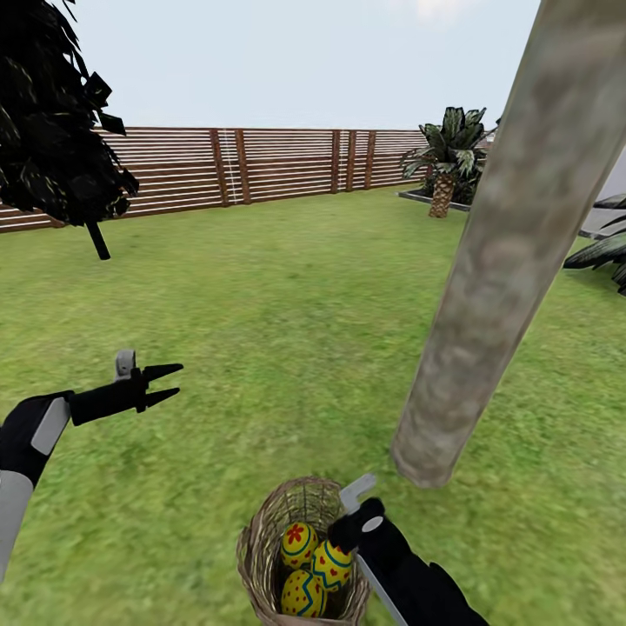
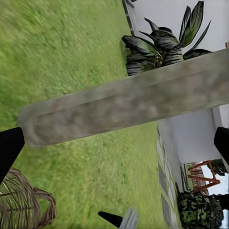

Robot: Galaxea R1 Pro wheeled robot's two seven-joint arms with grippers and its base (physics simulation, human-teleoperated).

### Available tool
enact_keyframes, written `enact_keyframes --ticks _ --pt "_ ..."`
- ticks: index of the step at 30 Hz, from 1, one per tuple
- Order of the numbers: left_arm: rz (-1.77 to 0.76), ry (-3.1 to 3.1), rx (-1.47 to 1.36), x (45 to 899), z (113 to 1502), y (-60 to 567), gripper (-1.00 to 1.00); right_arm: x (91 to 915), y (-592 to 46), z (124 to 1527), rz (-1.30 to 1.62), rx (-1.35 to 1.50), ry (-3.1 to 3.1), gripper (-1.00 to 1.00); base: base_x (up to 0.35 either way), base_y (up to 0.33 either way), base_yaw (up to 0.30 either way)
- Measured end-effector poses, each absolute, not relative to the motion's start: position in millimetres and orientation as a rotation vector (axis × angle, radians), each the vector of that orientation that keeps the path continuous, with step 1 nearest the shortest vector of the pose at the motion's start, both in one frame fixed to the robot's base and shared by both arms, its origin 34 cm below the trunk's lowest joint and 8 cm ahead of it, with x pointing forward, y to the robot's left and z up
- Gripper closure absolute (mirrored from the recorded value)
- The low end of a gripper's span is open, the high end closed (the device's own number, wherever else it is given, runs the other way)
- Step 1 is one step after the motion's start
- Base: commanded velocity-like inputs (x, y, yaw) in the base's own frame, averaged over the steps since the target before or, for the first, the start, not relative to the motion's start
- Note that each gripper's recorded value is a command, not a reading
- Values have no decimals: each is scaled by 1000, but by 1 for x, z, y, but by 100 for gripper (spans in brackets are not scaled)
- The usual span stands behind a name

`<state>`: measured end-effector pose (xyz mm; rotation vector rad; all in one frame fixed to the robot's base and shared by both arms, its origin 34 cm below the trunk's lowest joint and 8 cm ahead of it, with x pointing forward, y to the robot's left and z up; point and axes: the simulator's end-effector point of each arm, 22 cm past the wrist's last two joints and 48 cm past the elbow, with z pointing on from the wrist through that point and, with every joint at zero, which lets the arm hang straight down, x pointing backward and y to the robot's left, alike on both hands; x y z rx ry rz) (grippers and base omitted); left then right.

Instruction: Take the three Easter eggs out of the wicker basket on the lawn in the garden, then place them on the lawn next to a single tree (choose any tree) so that all three eggs are next to the same tree and none are left in the basket.

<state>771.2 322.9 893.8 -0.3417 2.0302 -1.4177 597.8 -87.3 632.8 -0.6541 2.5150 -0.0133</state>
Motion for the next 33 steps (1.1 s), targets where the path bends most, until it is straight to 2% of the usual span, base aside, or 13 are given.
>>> enact_keyframes --ticks 18,33 --pt "-1497 2010 -322 771 862 286 -100 595 -83 602 10 -658 2516 -100 0 0 0" --pt "-1498 2009 -320 769 835 285 -100 603 -70 594 40 -654 2465 -100 0 0 0"
